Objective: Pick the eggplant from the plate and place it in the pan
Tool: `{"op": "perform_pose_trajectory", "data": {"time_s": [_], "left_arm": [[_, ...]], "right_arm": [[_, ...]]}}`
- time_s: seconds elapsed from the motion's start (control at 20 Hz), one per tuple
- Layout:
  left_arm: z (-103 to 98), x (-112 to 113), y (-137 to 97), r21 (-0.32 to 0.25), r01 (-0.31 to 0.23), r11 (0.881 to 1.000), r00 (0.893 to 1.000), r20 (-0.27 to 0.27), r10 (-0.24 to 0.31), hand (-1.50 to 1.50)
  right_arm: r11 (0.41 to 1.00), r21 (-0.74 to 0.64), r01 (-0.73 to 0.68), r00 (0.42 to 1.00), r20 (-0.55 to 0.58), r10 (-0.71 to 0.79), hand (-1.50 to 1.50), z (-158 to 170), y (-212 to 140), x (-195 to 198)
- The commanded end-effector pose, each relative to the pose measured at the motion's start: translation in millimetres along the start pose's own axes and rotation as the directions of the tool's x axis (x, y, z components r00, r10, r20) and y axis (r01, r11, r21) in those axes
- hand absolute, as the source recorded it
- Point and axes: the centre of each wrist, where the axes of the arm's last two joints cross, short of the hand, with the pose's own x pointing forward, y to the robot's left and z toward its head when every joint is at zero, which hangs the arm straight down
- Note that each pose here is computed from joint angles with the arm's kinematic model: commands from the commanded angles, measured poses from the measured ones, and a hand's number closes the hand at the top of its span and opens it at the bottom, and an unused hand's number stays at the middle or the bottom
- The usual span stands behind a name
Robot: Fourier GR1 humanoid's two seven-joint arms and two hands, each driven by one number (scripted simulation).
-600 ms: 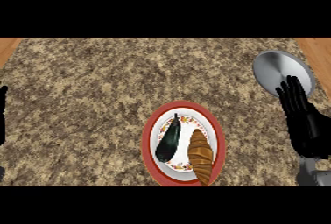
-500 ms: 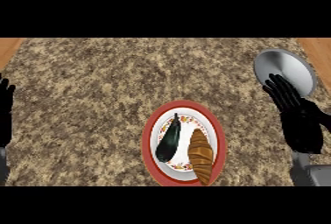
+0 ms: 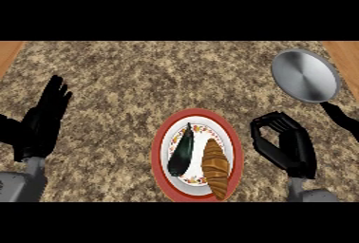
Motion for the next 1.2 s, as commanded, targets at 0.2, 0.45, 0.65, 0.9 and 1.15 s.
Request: {"op": "perform_pose_trajectory", "data": {"time_s": [0.2,0.45,0.65,0.9,1.15], "left_arm": [[2.7,10.3,-20.1,-0.052,-0.036,0.998,0.999,-0.010,0.036,0.00],[-0.8,8.0,-10.7,-0.064,-0.019,0.998,1.000,-0.013,0.019,0.00],[8.7,1.4,-23.8,-0.081,-0.025,0.996,1.000,-0.019,0.023,0.00],[-1.6,-1.1,-23.3,-0.086,-0.029,0.996,0.999,-0.030,0.027,0.00],[2.4,5.8,-28.3,-0.097,-0.007,0.995,1.000,-0.001,0.007,0.00]], "right_arm": [[0.960,0.043,-0.275,0.959,-0.058,0.278,-1.50,66.9,-36.0,-3.3],[0.919,0.140,-0.368,0.929,0.023,0.369,-1.50,39.2,-30.0,48.6],[0.841,0.269,-0.469,0.872,-0.014,0.490,-1.50,-0.6,-23.8,47.7],[0.708,0.375,-0.599,0.760,-0.012,0.650,-1.50,-33.1,7.9,92.4],[0.579,0.568,-0.585,0.696,-0.017,0.718,-1.50,-61.0,39.4,87.9]]}}
